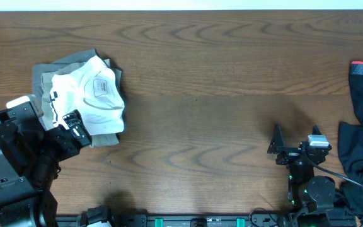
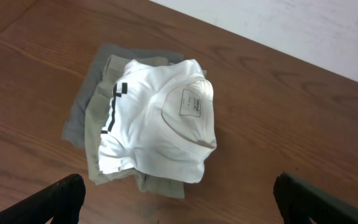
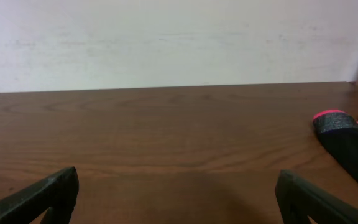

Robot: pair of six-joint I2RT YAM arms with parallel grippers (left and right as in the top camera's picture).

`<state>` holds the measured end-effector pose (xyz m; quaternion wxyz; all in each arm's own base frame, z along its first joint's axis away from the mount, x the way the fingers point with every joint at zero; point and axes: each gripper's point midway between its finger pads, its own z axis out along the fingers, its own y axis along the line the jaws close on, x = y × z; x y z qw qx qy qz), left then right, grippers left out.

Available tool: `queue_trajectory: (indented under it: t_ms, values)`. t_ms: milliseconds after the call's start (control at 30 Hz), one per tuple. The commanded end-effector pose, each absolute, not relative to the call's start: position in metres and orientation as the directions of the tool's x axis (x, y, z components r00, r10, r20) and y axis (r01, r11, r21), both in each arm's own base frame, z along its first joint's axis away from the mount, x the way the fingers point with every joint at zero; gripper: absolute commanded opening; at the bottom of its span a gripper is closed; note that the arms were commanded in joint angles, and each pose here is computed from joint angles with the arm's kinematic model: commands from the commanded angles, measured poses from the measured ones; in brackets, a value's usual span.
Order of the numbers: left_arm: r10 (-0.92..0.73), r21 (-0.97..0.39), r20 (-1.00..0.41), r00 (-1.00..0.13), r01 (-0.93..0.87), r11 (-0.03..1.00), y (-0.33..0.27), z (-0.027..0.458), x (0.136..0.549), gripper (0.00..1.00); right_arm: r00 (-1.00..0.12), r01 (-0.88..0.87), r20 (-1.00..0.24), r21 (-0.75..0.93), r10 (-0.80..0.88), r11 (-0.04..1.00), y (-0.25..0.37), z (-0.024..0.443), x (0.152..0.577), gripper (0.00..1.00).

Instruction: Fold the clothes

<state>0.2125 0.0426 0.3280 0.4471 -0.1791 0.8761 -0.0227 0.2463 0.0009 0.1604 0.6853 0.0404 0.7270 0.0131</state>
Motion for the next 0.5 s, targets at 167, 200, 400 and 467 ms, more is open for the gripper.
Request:
queue_trajectory:
  t_ms: [167,200,400,467]
  values:
    - [-0.343,-0.214,-0.773,-0.533,-0.29,0.933,0.0404,0.3283,0.2128,0.98,-0.056,0.058,-0.996,0.064,0.068,0.996,-0.0023,0.1602,0.2459,0.99]
    - [-0.343,-0.214,-0.773,-0.534,-0.29,0.933,0.0403,0.3282,0.2127,0.98,-0.056,0.057,-0.996,0.064,0.068,0.996,-0.0023,0.1602,0.246,0.99]
    - [-0.343,-0.214,-0.773,-0.534,-0.29,0.933,0.0402,0.3281,0.2125,0.98,-0.056,0.058,-0.996,0.064,0.068,0.996,-0.0023,0.1602,0.2459,0.99]
    - [-0.342,-0.214,-0.778,-0.527,-0.289,0.933,0.0399,0.3299,0.2103,0.98,-0.056,0.058,-0.996,0.064,0.068,0.996,-0.0023,0.1602,0.2459,0.99]
